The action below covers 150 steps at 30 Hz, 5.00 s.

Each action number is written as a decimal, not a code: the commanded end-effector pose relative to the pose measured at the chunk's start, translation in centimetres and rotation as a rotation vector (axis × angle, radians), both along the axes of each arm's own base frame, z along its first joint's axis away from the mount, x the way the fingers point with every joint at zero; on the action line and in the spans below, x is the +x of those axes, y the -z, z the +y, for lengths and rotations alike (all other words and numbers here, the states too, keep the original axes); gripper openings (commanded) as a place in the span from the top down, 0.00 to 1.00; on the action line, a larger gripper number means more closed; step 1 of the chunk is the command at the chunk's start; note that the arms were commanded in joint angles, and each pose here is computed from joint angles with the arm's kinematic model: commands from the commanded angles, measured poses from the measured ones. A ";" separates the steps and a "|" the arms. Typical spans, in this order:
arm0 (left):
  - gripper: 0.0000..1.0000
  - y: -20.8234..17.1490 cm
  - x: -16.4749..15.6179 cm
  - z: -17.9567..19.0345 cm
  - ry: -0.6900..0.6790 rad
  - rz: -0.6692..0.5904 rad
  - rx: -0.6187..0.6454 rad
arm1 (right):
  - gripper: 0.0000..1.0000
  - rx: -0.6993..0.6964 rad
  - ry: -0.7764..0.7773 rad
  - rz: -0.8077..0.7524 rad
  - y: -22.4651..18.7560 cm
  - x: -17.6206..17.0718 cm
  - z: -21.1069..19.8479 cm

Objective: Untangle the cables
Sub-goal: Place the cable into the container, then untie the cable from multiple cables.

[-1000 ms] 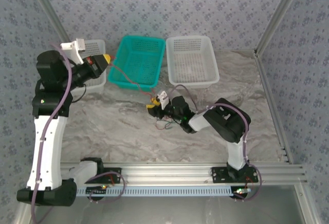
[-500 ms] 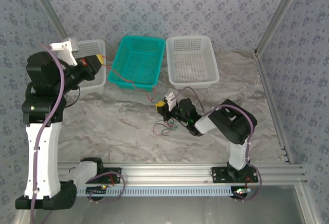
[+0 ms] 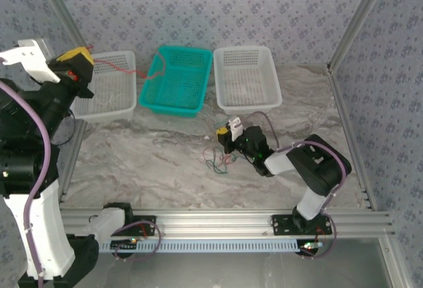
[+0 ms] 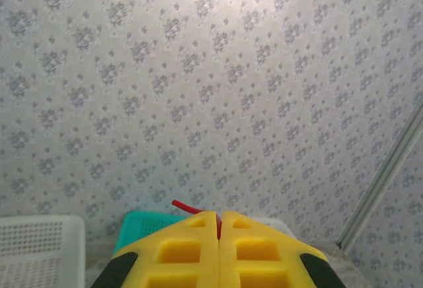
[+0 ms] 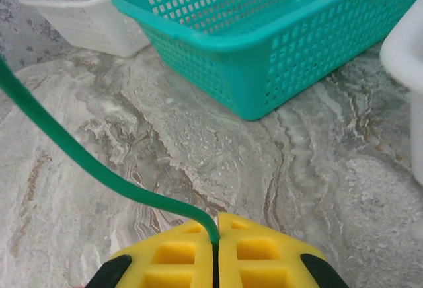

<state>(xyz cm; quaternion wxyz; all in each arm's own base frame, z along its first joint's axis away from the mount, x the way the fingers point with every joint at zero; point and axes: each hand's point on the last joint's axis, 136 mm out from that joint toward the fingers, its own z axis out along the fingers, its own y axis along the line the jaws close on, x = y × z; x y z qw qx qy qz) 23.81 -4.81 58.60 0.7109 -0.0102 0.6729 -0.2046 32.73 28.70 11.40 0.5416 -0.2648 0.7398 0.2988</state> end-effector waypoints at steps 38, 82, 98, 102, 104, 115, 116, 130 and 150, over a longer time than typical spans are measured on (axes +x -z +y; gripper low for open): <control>0.01 32.1 35.0 -13.0 0.237 0.778 0.185 | 1.00 -0.004 0.002 -0.055 -6.0 -1.2 -1.1; 0.22 24.0 5.8 -23.0 0.658 0.400 0.142 | 1.00 0.000 0.145 0.107 -7.1 1.4 -1.5; 0.25 41.2 2.6 -21.4 0.484 0.717 0.206 | 1.00 0.062 0.191 0.220 -7.2 3.0 -1.6; 0.26 43.1 1.6 -22.8 0.544 0.817 0.158 | 1.00 0.068 0.180 0.248 -6.6 2.6 -1.8; 0.26 44.4 1.4 -23.6 0.572 0.859 0.156 | 1.00 0.070 0.172 0.252 -6.4 2.4 -1.8; 0.39 49.6 4.5 -27.9 0.609 0.962 0.197 | 1.00 0.059 0.158 0.250 -6.4 2.2 -1.7; 0.39 50.1 4.9 -28.2 0.610 0.965 0.213 | 1.00 0.058 0.156 0.252 -6.3 2.1 -1.7; 0.55 56.3 6.3 -28.0 0.573 1.054 0.420 | 1.00 0.055 0.132 0.252 -6.5 1.6 -1.7; 1.00 54.0 6.9 -27.4 0.577 1.007 0.327 | 1.00 0.026 0.249 0.277 -5.4 2.1 -4.6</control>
